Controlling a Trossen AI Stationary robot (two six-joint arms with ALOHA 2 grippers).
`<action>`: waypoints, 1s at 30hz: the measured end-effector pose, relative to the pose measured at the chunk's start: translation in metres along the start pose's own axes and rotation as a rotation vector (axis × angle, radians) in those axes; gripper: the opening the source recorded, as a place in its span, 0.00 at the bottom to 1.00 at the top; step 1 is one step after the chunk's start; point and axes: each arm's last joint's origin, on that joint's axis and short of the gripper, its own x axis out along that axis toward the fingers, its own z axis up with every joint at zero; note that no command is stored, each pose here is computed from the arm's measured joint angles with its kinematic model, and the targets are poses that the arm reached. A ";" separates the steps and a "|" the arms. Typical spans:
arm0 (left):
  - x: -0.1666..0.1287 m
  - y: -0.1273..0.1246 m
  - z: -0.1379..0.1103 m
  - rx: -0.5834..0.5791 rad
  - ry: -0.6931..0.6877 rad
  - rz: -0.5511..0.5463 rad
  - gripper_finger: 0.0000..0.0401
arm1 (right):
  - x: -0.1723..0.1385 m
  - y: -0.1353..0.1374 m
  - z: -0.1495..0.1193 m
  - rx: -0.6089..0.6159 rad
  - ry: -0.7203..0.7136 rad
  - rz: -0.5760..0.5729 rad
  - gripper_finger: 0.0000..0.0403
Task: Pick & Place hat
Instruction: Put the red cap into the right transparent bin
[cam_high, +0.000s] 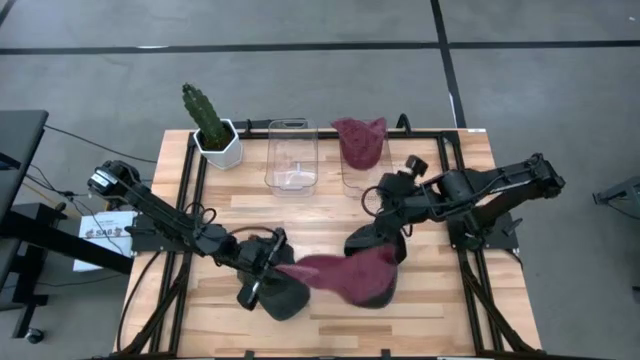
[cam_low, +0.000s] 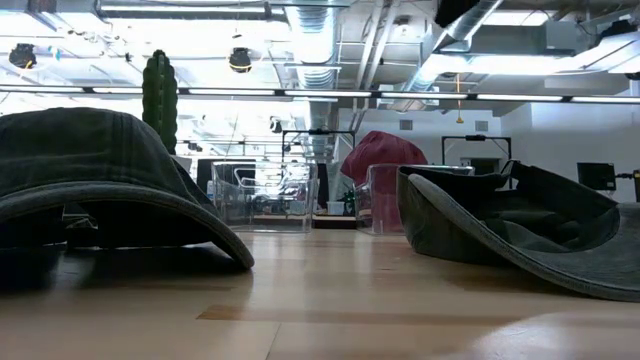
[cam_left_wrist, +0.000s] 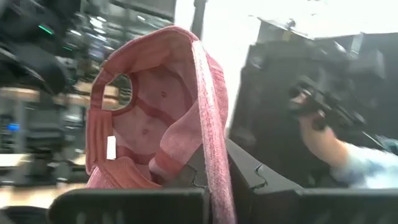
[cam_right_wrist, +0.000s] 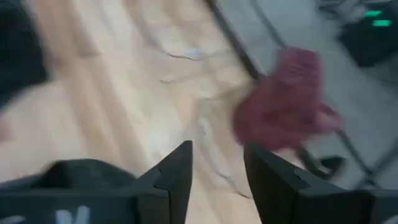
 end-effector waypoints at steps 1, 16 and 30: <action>-0.001 0.001 0.003 0.007 -0.014 0.038 0.04 | -0.001 -0.003 -0.003 0.001 0.013 -0.045 0.31; -0.017 0.006 0.027 0.049 -0.068 0.484 0.04 | -0.011 -0.038 -0.020 0.301 -0.040 -0.311 0.20; -0.015 0.006 0.035 0.031 -0.142 0.375 0.04 | 0.033 0.009 0.031 0.317 -0.196 -0.156 0.20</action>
